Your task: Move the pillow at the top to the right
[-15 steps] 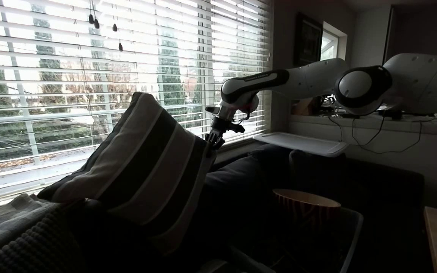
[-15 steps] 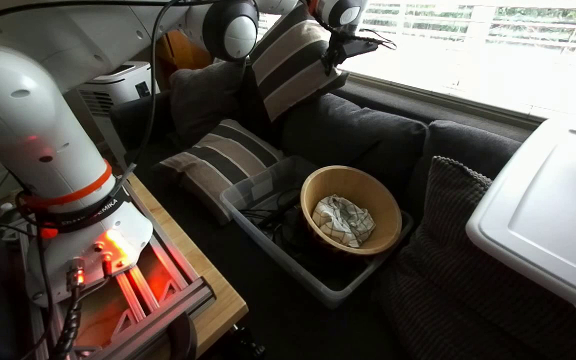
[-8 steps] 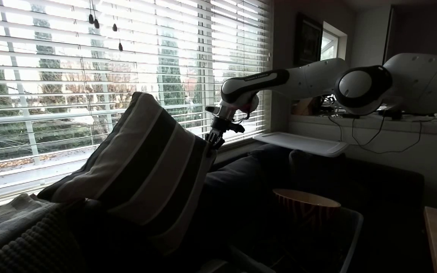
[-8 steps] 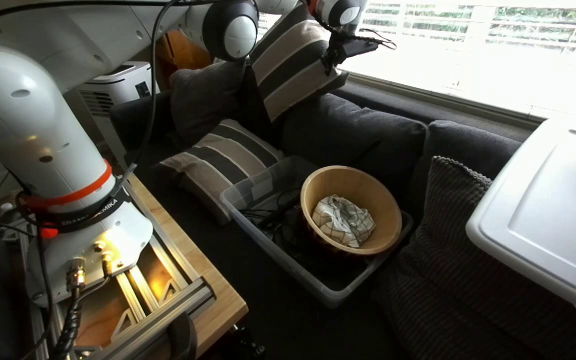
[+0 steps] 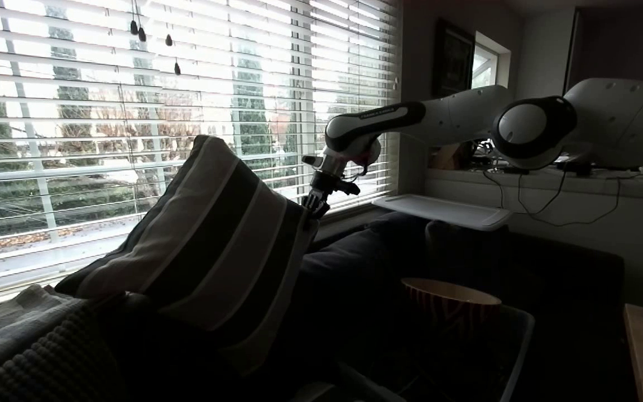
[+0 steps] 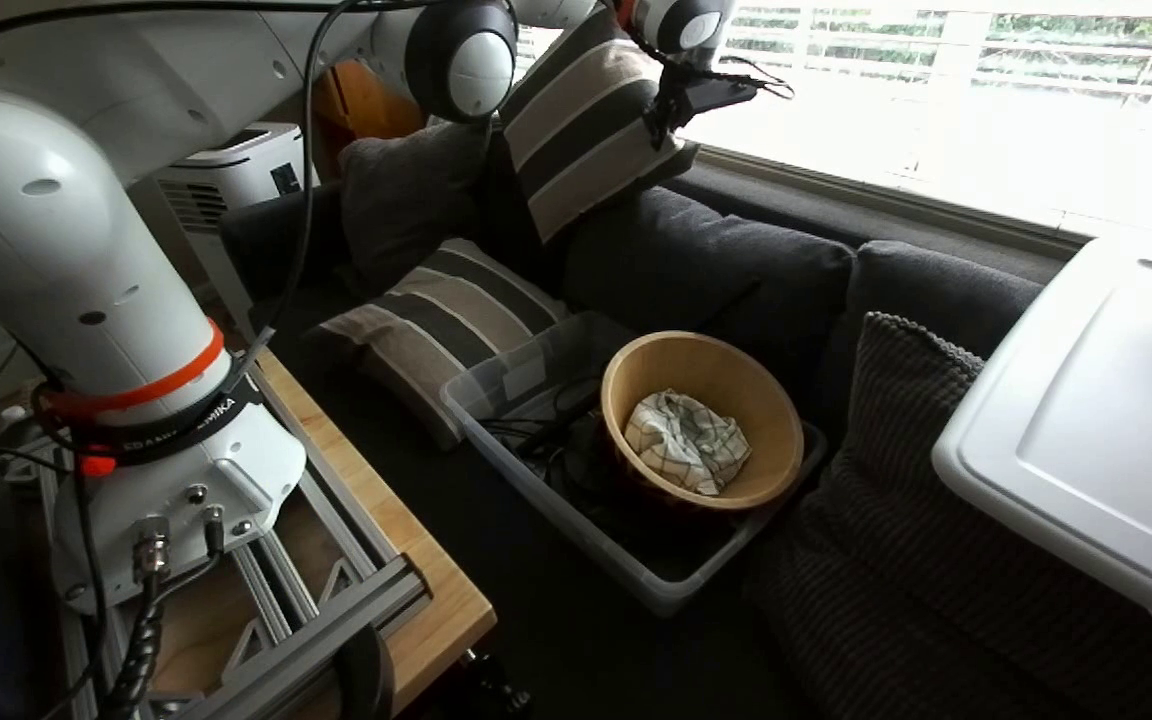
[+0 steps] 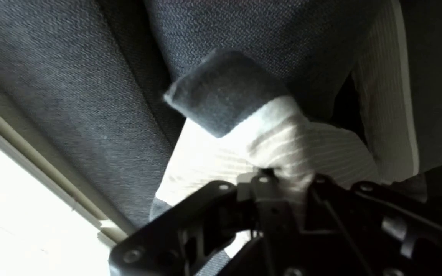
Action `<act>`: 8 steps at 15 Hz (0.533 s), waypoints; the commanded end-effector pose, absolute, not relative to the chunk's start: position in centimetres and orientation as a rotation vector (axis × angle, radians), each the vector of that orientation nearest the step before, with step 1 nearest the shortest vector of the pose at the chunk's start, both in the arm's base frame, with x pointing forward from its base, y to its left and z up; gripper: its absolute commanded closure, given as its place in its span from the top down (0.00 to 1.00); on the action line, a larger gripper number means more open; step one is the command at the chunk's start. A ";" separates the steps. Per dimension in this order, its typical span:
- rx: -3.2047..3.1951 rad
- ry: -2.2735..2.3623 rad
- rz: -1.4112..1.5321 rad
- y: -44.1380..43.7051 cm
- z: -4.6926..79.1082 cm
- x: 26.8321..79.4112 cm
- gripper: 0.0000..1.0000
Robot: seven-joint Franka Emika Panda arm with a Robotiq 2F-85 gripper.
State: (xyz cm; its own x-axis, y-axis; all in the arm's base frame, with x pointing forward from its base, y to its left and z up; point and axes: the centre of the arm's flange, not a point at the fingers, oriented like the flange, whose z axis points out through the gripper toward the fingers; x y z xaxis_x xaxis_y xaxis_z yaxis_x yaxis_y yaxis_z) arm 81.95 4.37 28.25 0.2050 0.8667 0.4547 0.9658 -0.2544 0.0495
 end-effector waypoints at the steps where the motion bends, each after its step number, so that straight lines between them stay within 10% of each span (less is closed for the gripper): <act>1: -2.273 -1.700 -0.602 4.1 29.2 82.2 0.14; 8: -2.312 -1.652 -0.625 3.9 31.0 82.3 0.03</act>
State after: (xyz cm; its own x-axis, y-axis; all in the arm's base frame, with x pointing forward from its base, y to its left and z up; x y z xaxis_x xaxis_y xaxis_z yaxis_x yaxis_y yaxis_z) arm 82.32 3.90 31.02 0.2728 0.8410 0.4672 0.9397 -0.3371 0.0581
